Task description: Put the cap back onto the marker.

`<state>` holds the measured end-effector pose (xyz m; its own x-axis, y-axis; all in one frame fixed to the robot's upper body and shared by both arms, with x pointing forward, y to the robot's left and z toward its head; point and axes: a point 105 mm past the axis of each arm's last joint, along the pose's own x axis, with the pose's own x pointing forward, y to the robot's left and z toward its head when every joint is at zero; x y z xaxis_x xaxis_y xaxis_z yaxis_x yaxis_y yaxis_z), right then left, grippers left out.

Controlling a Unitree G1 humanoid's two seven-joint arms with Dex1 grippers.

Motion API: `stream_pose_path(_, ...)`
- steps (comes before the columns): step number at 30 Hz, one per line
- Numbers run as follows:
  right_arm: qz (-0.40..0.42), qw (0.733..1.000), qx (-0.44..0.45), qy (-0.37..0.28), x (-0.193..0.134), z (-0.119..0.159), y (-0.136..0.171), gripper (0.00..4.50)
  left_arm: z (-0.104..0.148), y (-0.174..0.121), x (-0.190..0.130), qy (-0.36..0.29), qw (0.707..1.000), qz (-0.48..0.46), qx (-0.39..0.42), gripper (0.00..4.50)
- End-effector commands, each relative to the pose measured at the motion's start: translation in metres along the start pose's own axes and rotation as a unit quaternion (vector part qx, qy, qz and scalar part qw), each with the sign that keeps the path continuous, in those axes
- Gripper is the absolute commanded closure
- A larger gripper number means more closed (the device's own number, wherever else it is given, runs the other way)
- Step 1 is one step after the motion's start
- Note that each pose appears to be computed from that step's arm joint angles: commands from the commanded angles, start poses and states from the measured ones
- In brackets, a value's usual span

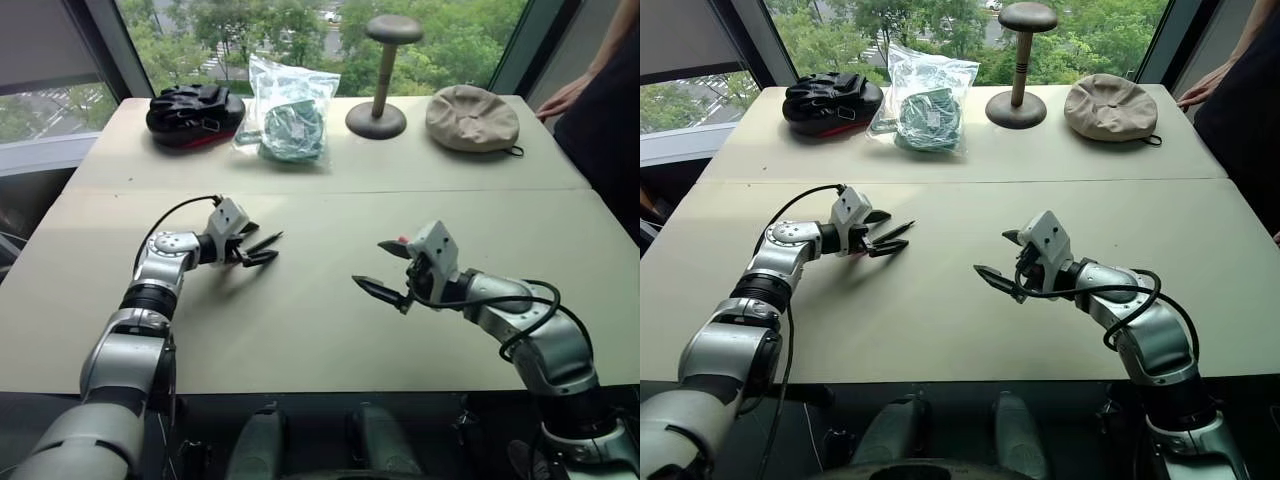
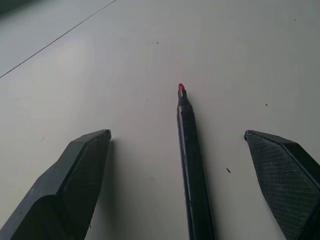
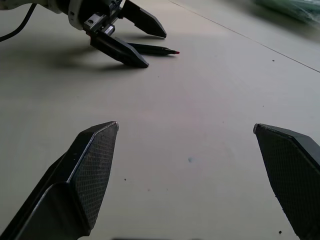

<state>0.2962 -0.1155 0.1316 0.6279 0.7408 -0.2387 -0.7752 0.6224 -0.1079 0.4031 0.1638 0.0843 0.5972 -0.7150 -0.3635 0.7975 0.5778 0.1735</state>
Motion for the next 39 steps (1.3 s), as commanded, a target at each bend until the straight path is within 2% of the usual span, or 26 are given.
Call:
stream_pose_path(1, -0.006, 1.0, -0.013, -0.02, -0.002, 0.01, 0.001, 0.01, -0.002, -0.002, 0.005, 0.019, 1.0, -0.007, 0.008, 0.0)
stream_pose_path(5, -0.01, 1.0, -0.013, -0.022, -0.002, 0.01, -0.001, 0.01, -0.009, -0.004, 0.006, 0.045, 0.999, -0.015, 0.007, 0.0)
stream_pose_path(8, -0.014, 1.0, -0.013, -0.024, -0.002, 0.011, -0.003, 0.0, -0.012, -0.004, 0.004, 0.05, 0.999, -0.016, 0.002, 0.75)
stream_pose_path(15, -0.018, 0.999, -0.013, -0.023, -0.004, 0.011, -0.006, 0.0, -0.02, -0.004, -0.004, 0.055, 0.998, -0.019, -0.005, 4.21)
stream_pose_path(16, -0.018, 0.999, -0.013, -0.022, -0.004, 0.011, -0.006, 0.0, -0.022, -0.004, -0.005, 0.056, 0.998, -0.018, -0.006, 4.44)
stream_pose_path(22, -0.037, 0.999, -0.023, -0.009, -0.007, 0.009, -0.023, 0.0, -0.02, 0.0, -0.012, 0.046, 0.999, -0.009, -0.004, 4.44)
stream_pose_path(26, -0.098, 0.994, -0.047, 0.015, -0.014, 0.005, -0.062, 0.0, 0.009, -0.001, -0.021, -0.003, 0.998, -0.059, 0.006, 4.44)
stream_pose_path(31, -0.127, 0.988, -0.065, 0.053, -0.024, -0.007, -0.1, 0.0, 0.045, -0.01, -0.045, -0.014, 0.987, -0.143, 0.074, 4.44)
stream_pose_path(35, -0.119, 0.991, -0.034, 0.053, -0.021, -0.015, -0.11, 0.0, 0.066, -0.014, -0.056, -0.013, 0.98, -0.156, 0.121, 4.44)
stream_pose_path(39, -0.089, 0.995, -0.013, 0.05, -0.011, -0.023, -0.107, 0.0, 0.076, -0.023, -0.058, -0.021, 0.977, -0.16, 0.141, 4.44)
